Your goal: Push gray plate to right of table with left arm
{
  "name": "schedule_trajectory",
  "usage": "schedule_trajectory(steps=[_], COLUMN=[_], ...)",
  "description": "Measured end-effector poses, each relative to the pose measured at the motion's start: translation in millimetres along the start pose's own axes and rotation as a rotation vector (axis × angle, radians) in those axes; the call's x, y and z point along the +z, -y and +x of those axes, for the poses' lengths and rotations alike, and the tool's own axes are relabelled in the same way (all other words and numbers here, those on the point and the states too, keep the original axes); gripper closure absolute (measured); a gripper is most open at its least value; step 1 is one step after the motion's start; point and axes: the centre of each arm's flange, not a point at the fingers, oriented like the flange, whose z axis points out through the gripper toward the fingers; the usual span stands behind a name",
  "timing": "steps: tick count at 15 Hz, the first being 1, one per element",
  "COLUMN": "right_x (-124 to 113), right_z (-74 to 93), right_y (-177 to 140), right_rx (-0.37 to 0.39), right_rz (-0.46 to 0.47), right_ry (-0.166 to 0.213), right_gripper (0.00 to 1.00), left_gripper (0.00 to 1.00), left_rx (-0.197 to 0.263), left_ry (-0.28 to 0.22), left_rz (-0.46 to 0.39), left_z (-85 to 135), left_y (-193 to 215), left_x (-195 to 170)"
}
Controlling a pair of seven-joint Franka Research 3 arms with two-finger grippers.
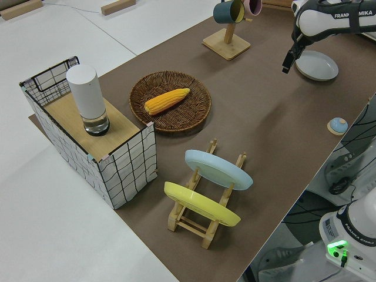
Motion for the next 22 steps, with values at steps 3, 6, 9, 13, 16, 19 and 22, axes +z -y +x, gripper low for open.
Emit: schedule_trajectory(steps=[3, 6, 9, 13, 16, 19, 22], right_x=[0.0, 0.0, 0.0, 0.0, 0.0, 0.0, 0.0], right_z=[0.0, 0.0, 0.0, 0.0, 0.0, 0.0, 0.0], right_y=[0.0, 0.0, 0.0, 0.0, 0.0, 0.0, 0.0], right_rx=[0.000, 0.000, 0.000, 0.000, 0.000, 0.000, 0.000], right_rz=[0.000, 0.000, 0.000, 0.000, 0.000, 0.000, 0.000], right_ry=[0.000, 0.000, 0.000, 0.000, 0.000, 0.000, 0.000], right_gripper=[0.00, 0.00, 0.00, 0.00, 0.00, 0.00, 0.00], left_gripper=[0.00, 0.00, 0.00, 0.00, 0.00, 0.00, 0.00], left_rx=[0.006, -0.025, -0.017, -0.011, -0.013, -0.007, 0.025], left_ry=[0.004, -0.005, 0.008, 0.025, 0.037, 0.058, 0.093], left_rz=[0.029, 0.030, 0.033, 0.036, 0.058, 0.104, 0.120], left_z=[26.5, 49.4, 64.1, 71.7, 67.3, 61.5, 58.2], left_y=[49.6, 81.1, 109.2, 144.0, 152.1, 156.5, 165.1], left_x=[-27.4, -65.8, -113.6, -177.3, -216.6, -232.5, -234.3])
